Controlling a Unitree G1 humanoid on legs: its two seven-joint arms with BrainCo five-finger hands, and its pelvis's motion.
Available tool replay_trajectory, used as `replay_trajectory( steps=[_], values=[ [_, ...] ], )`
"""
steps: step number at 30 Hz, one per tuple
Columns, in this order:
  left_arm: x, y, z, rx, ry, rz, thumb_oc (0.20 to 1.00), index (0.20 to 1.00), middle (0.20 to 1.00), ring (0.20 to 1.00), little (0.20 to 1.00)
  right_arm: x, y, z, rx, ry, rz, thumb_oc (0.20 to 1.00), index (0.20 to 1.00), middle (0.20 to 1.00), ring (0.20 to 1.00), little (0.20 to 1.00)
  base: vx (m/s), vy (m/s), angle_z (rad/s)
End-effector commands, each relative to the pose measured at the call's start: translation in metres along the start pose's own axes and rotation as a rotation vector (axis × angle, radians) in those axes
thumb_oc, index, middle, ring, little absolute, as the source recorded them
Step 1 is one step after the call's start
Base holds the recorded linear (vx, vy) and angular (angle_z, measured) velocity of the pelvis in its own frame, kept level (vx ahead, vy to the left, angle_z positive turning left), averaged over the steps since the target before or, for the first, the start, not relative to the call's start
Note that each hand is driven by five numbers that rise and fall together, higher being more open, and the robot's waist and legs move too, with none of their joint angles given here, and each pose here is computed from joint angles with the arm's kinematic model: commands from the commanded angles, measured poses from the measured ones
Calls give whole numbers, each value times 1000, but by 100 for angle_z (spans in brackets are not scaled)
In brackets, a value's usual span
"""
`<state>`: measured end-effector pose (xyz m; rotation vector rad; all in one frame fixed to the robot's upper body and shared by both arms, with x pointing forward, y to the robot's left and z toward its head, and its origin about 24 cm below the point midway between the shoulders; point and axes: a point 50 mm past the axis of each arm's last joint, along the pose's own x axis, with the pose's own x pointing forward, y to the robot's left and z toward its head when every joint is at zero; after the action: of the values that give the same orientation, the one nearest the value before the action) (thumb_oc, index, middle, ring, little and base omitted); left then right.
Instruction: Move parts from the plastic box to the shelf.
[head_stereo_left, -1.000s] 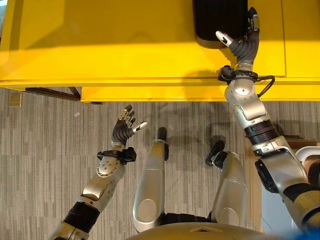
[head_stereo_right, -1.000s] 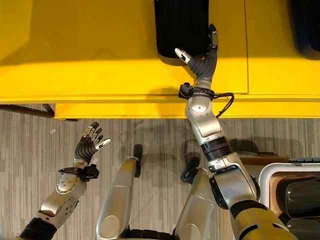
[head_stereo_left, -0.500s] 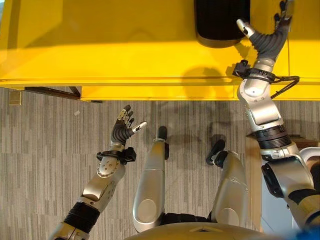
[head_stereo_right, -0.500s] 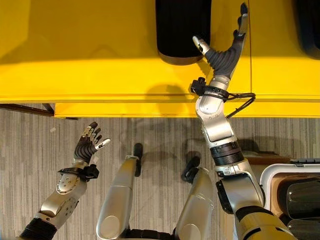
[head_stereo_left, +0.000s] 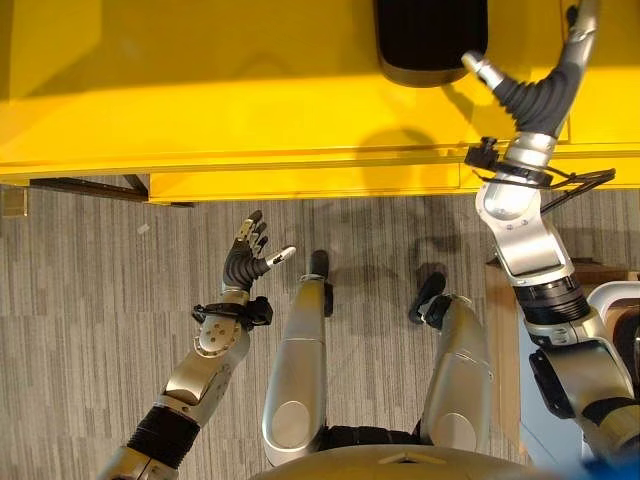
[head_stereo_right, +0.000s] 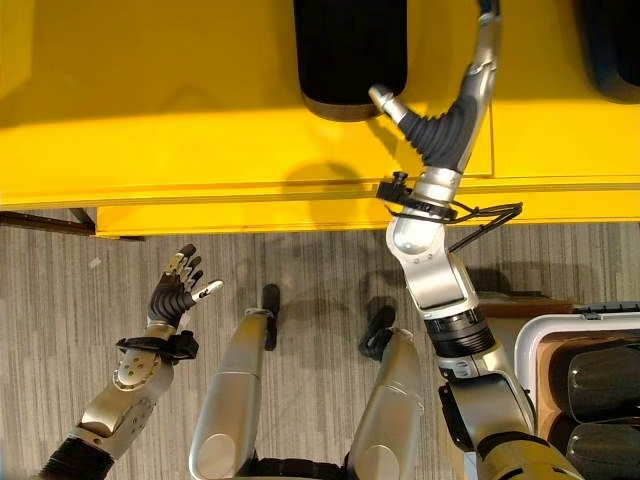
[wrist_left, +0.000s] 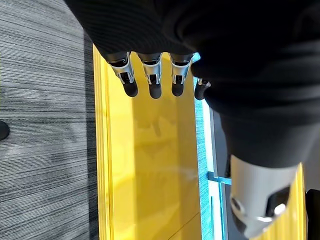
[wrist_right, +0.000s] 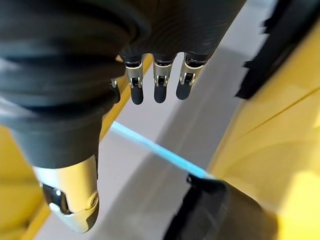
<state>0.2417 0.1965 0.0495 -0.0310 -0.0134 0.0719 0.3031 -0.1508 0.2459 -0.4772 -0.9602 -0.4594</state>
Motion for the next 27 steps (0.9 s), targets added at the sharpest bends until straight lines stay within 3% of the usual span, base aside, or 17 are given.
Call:
replay_trajectory(
  steps=[1, 6, 12, 27],
  values=[
    [-11, 1, 20, 5, -122, 4, 1000, 1000, 1000, 1000, 1000, 4, -13, 23, -93, -186, 17, 1000, 1000, 1000, 1000, 1000, 2, 6, -5],
    [-15, 3, 18, 24, -117, 14, 1000, 1000, 1000, 1000, 1000, -19, -11, 24, -171, -230, 134, 1000, 1000, 1000, 1000, 1000, 15, 1, -3],
    [-19, 6, 17, 51, -122, 21, 1000, 1000, 1000, 1000, 1000, -44, 0, 8, -426, -274, 319, 1000, 1000, 1000, 1000, 1000, -12, 6, 0],
    [-9, 3, 17, 25, -129, 22, 1000, 1000, 1000, 1000, 1000, -49, 53, -19, -642, -242, 497, 1000, 1000, 1000, 1000, 1000, 0, 0, 0]
  ],
)
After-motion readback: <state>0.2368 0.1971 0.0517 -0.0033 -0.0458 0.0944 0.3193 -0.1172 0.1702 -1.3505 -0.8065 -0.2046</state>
